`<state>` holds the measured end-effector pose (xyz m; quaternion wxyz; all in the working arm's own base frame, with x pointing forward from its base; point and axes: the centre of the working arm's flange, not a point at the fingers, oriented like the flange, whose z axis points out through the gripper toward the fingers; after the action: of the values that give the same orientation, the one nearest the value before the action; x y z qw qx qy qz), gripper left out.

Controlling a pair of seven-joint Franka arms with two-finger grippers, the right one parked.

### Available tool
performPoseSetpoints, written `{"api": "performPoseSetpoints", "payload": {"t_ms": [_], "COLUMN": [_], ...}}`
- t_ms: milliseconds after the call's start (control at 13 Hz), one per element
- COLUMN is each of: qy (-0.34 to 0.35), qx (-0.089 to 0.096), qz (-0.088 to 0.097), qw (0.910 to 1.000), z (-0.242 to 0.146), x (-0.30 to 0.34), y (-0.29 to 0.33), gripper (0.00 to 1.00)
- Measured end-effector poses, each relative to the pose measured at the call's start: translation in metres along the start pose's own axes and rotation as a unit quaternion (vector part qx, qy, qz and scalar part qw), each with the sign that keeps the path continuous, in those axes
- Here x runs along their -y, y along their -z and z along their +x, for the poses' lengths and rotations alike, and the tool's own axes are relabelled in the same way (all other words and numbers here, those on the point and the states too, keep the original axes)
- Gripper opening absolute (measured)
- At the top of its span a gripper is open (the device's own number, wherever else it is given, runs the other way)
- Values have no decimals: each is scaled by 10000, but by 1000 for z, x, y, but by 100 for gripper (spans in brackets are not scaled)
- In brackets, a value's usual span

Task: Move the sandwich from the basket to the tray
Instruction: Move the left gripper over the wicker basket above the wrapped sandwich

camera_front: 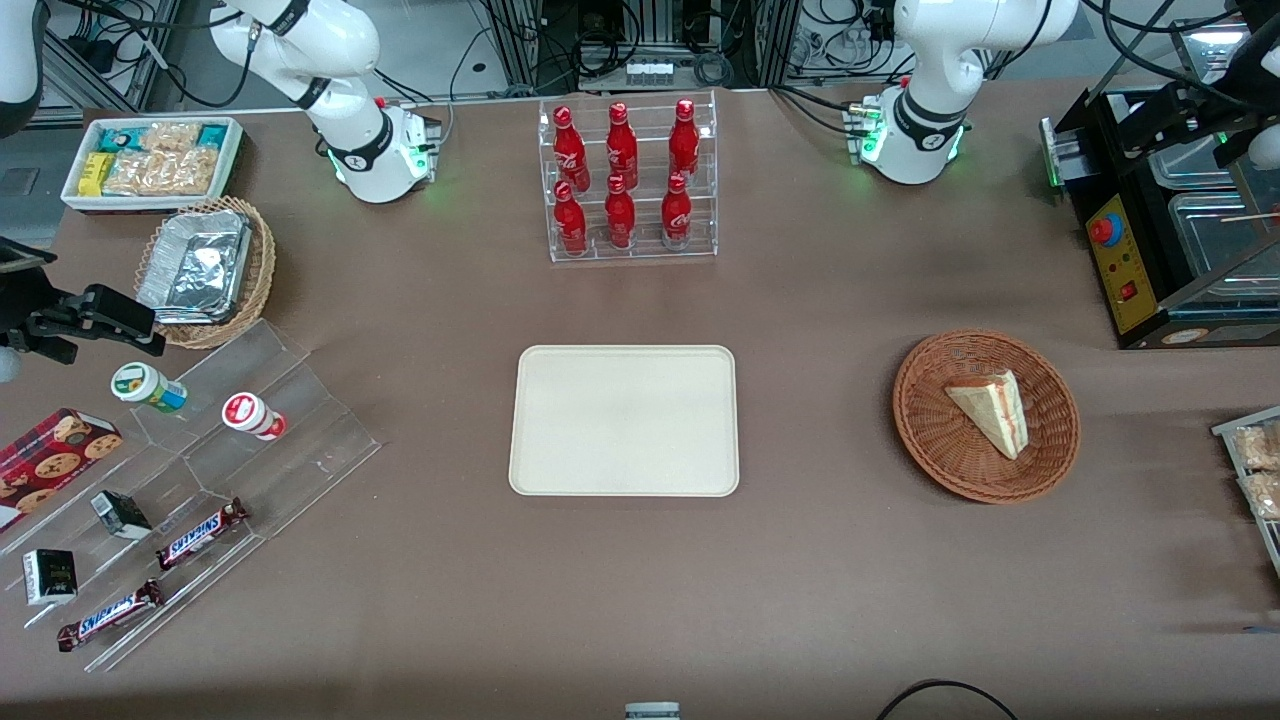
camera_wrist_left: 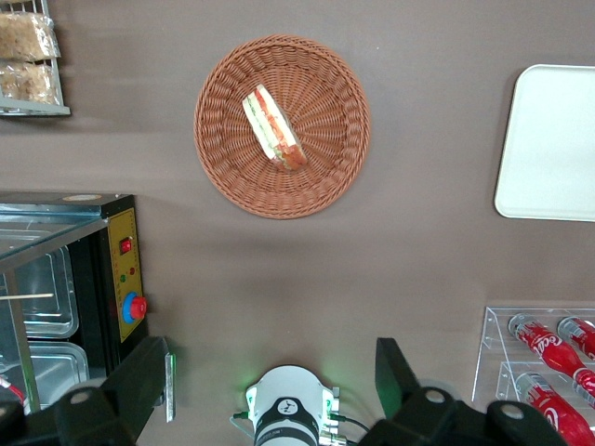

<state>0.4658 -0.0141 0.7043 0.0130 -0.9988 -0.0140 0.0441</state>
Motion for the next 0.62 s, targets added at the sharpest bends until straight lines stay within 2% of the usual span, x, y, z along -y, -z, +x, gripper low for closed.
{"api": "performPoseSetpoints", "payload": {"t_ms": [385, 615], "qy": [3, 242], "qx": [32, 142], "qz": [21, 70], "qw": [10000, 9996], "z": [9, 46], "x": [-1, 21], "y": [-8, -43], "gripper": [100, 100]}}
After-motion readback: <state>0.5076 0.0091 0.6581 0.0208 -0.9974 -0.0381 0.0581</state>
